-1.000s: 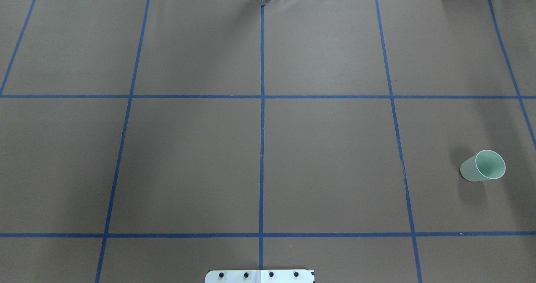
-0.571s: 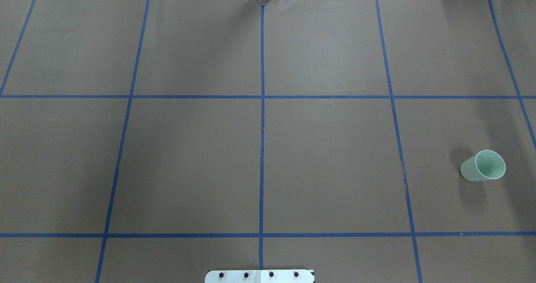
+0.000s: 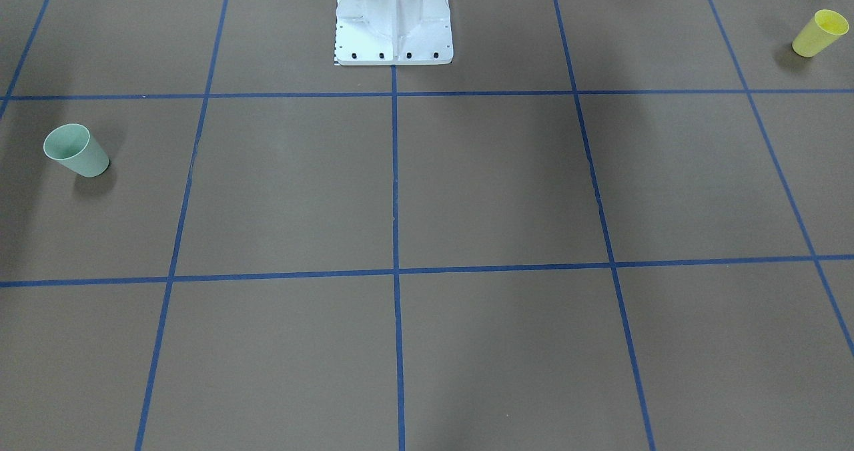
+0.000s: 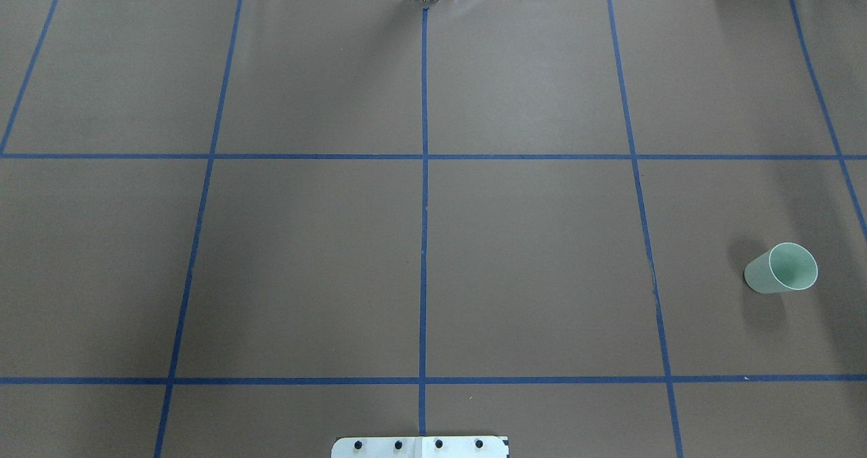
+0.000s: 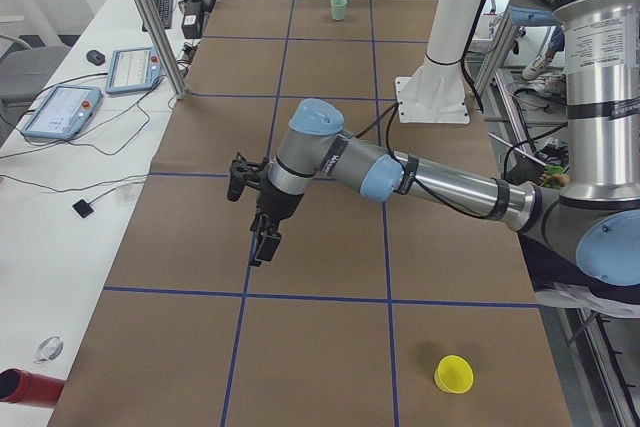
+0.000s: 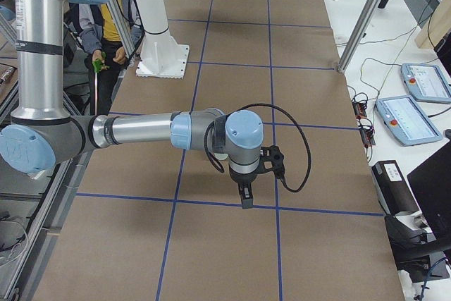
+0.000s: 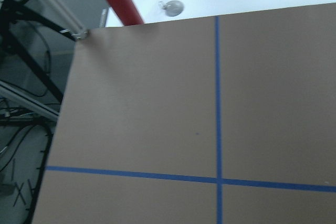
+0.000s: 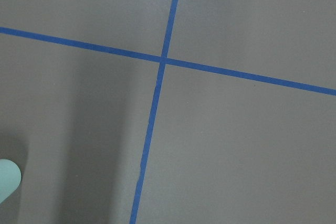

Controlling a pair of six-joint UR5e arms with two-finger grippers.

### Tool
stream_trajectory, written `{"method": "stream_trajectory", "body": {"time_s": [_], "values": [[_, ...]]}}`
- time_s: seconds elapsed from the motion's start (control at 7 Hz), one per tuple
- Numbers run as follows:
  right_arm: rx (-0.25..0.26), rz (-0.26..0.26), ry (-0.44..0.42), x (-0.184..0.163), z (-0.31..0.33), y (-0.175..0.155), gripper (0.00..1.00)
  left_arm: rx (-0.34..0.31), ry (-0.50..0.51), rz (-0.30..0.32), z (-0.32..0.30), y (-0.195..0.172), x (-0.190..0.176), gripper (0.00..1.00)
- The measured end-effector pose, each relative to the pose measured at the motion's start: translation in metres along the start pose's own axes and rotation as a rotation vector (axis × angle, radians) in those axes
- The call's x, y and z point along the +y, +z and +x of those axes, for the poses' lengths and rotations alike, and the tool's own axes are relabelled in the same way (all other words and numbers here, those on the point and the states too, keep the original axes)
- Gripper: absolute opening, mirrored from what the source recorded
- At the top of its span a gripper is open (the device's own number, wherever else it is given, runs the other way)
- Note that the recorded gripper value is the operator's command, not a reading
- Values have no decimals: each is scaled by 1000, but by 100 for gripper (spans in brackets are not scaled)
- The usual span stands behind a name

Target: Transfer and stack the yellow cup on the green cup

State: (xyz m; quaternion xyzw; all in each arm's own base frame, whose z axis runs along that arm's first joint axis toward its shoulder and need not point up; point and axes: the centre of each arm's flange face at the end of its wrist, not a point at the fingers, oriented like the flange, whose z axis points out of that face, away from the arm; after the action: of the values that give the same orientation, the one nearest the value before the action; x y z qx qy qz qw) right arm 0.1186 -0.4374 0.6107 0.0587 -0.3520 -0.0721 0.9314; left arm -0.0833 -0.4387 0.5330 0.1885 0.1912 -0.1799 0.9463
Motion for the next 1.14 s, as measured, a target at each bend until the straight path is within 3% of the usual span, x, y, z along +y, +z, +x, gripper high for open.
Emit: {"method": "stream_trajectory", "body": {"time_s": [0.57,1.14], "values": [[-2,0,-3,14,4,9,100,-446,-301,115,-95,15,80,100],[4,38,-27,33,6,19,100,-733,-529,190,-143,26,153,100]]}}
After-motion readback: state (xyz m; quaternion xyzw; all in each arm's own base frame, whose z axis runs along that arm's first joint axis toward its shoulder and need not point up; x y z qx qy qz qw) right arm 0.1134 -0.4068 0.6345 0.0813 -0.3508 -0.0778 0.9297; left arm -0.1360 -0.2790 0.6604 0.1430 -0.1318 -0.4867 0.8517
